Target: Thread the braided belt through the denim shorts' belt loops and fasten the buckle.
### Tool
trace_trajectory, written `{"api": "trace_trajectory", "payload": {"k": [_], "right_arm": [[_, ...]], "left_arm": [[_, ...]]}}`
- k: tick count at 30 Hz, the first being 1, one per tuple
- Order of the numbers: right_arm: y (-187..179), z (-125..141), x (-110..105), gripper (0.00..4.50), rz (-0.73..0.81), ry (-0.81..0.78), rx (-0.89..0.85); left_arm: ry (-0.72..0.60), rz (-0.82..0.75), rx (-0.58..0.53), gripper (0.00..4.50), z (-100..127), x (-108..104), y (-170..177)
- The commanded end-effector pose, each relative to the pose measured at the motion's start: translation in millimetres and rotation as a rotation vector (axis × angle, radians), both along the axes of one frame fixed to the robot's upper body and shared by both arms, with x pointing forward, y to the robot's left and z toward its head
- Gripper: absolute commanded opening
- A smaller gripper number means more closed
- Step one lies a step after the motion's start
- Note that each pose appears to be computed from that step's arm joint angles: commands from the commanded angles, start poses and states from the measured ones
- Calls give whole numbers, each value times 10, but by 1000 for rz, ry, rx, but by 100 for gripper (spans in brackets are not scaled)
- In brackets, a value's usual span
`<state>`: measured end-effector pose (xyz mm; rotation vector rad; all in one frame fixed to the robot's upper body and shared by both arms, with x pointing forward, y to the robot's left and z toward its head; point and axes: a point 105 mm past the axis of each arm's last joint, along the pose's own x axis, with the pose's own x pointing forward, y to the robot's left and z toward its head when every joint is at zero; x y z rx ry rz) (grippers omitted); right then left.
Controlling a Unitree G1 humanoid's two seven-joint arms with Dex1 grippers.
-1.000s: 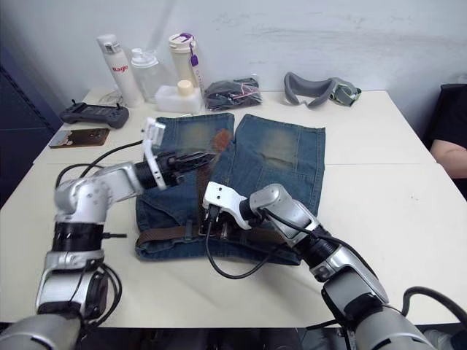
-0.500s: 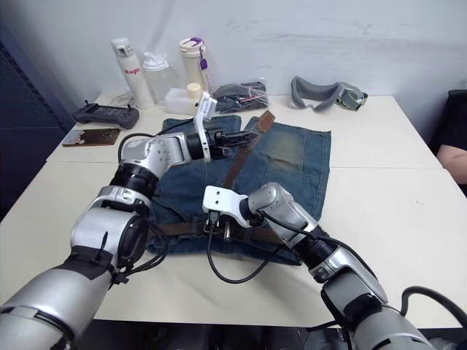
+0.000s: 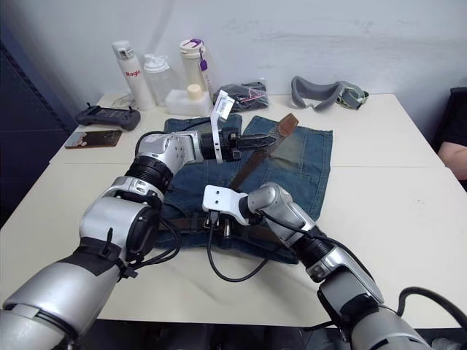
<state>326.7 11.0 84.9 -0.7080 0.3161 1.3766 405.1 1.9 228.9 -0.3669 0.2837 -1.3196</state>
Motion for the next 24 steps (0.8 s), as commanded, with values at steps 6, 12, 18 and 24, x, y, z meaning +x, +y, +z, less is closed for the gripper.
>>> {"api": "trace_trajectory", "payload": {"k": [6, 12, 18, 24], "right_arm": [[-724, -851, -290, 8, -270, 363, -126], [-823, -33, -79, 8, -359, 254, 120], [-890, 375, -82, 8, -366, 234, 229], [-1118, 840, -159, 8, -379, 174, 307]], "left_arm": [[-314, 145, 89, 0, 398, -92, 538], [-313, 162, 269, 0, -90, -399, 735], [-334, 111, 379, 0, -406, -622, 713], [-440, 123, 411, 0, -340, -531, 669]]}}
